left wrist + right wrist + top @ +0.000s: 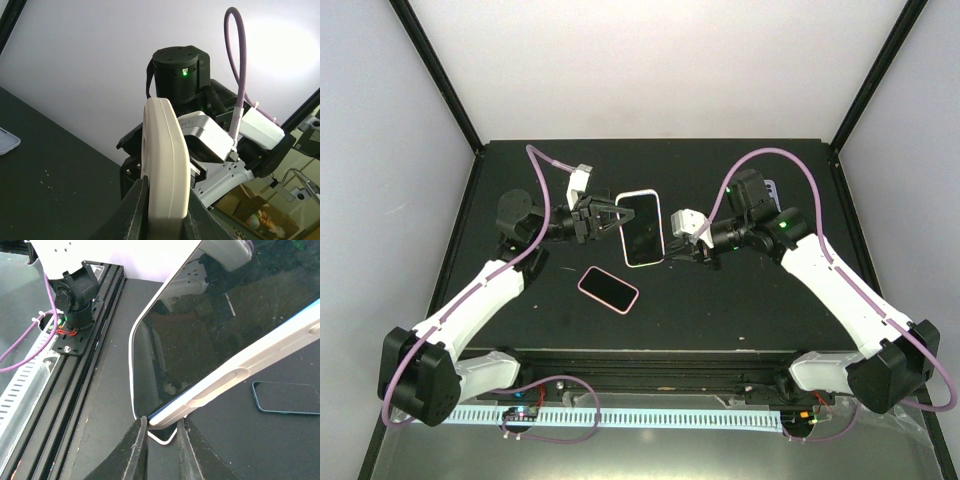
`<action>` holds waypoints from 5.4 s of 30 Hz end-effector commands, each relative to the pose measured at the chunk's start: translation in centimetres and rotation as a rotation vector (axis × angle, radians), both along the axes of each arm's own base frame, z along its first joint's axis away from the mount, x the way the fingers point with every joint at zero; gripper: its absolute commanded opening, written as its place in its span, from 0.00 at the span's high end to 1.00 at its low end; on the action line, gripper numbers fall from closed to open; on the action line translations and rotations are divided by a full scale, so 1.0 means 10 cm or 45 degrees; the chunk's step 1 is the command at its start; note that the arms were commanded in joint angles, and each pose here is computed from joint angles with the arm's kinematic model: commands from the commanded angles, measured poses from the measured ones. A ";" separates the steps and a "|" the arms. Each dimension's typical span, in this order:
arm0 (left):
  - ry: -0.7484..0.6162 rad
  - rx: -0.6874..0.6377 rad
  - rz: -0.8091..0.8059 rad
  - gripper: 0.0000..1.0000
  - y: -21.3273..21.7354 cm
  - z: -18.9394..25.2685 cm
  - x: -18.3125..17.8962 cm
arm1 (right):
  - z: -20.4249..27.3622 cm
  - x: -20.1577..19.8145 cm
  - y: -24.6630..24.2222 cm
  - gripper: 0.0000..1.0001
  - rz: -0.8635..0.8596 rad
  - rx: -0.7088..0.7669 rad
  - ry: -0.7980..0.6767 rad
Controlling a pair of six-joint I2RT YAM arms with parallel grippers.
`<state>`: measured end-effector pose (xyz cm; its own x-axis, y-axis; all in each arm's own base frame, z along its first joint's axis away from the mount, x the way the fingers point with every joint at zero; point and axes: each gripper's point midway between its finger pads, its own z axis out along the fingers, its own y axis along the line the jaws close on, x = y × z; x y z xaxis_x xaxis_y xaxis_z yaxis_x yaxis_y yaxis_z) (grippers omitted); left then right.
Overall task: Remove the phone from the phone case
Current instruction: Remove the phone case from the phone.
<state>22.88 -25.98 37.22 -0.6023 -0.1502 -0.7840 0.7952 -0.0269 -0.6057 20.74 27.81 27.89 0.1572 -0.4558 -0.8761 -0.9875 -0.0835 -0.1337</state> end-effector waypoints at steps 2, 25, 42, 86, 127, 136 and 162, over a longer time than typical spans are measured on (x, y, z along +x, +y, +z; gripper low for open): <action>-0.036 0.034 -0.398 0.98 -0.03 0.34 -0.73 | -0.21 0.77 -0.06 0.83 -0.339 -0.068 -0.137; -0.207 0.046 -0.247 0.98 -0.01 0.36 -0.62 | 0.23 -0.09 -0.02 0.54 -0.135 0.138 0.428; -0.162 0.013 -0.179 0.98 -0.04 0.37 -0.43 | 0.31 -0.64 -0.01 0.57 0.129 0.090 0.388; -0.208 0.043 -0.351 0.99 0.06 0.44 -0.80 | 0.00 -0.09 0.18 0.73 -0.022 -0.025 0.250; 0.295 0.175 0.612 0.45 -0.14 -1.12 1.27 | -0.64 0.76 -0.21 0.99 -0.644 0.191 1.329; 0.301 0.577 0.933 0.29 0.10 -1.66 1.46 | -1.40 0.94 -0.52 0.99 -1.023 0.041 1.402; -0.398 1.187 0.504 0.27 -1.37 -2.35 0.42 | -1.99 1.03 -0.83 0.99 -1.524 -0.307 1.689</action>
<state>26.21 -38.34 13.22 -0.4469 0.4022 -0.7991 0.7532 0.6511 -0.0935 29.85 18.64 6.23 -0.9962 0.0862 -0.0089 0.0654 0.8156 0.5749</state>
